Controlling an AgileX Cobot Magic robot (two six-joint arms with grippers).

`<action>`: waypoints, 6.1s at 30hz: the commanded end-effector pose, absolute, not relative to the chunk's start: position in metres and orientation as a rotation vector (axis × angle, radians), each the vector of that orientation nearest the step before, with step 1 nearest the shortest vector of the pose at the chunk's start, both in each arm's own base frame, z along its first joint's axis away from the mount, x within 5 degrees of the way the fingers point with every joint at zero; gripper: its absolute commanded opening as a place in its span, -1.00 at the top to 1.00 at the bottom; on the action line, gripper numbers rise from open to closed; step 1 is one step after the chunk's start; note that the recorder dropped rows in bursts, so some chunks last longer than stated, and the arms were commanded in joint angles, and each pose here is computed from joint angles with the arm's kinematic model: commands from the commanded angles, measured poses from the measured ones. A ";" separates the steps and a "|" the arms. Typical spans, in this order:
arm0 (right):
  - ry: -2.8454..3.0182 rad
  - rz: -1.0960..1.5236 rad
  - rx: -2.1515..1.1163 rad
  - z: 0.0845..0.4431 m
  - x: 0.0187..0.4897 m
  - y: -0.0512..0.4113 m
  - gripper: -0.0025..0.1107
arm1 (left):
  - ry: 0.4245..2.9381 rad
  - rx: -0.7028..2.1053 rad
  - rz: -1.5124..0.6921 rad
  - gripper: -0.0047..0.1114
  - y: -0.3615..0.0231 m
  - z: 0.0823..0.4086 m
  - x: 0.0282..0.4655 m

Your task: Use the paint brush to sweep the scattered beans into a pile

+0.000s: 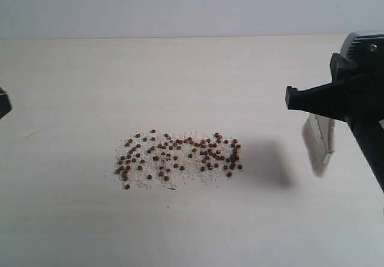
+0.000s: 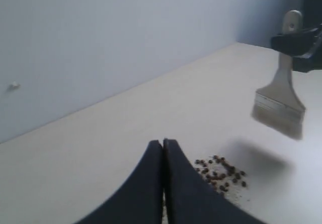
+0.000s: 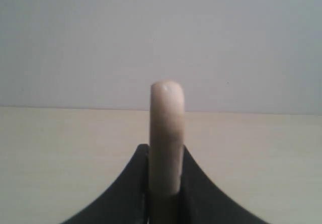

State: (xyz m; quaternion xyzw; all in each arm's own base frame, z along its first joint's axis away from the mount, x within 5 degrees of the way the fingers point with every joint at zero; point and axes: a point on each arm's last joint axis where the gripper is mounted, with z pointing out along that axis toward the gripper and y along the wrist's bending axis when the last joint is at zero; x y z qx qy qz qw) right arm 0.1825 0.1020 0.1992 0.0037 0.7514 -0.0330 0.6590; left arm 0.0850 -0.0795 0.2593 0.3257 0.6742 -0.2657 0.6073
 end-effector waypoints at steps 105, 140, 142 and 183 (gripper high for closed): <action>1.953 0.015 0.084 0.188 0.217 0.153 0.96 | 1.541 0.125 -0.422 0.92 -0.019 0.212 0.057; 1.850 0.277 0.096 0.144 0.219 0.236 0.96 | 1.540 0.129 -0.419 0.92 -0.019 0.212 0.057; 1.856 0.283 0.102 0.141 0.221 0.238 0.96 | 1.540 0.129 -0.419 0.92 -0.019 0.212 0.057; 1.639 0.249 0.071 0.204 0.207 0.207 0.96 | 1.540 0.131 -0.417 0.92 -0.019 0.212 0.057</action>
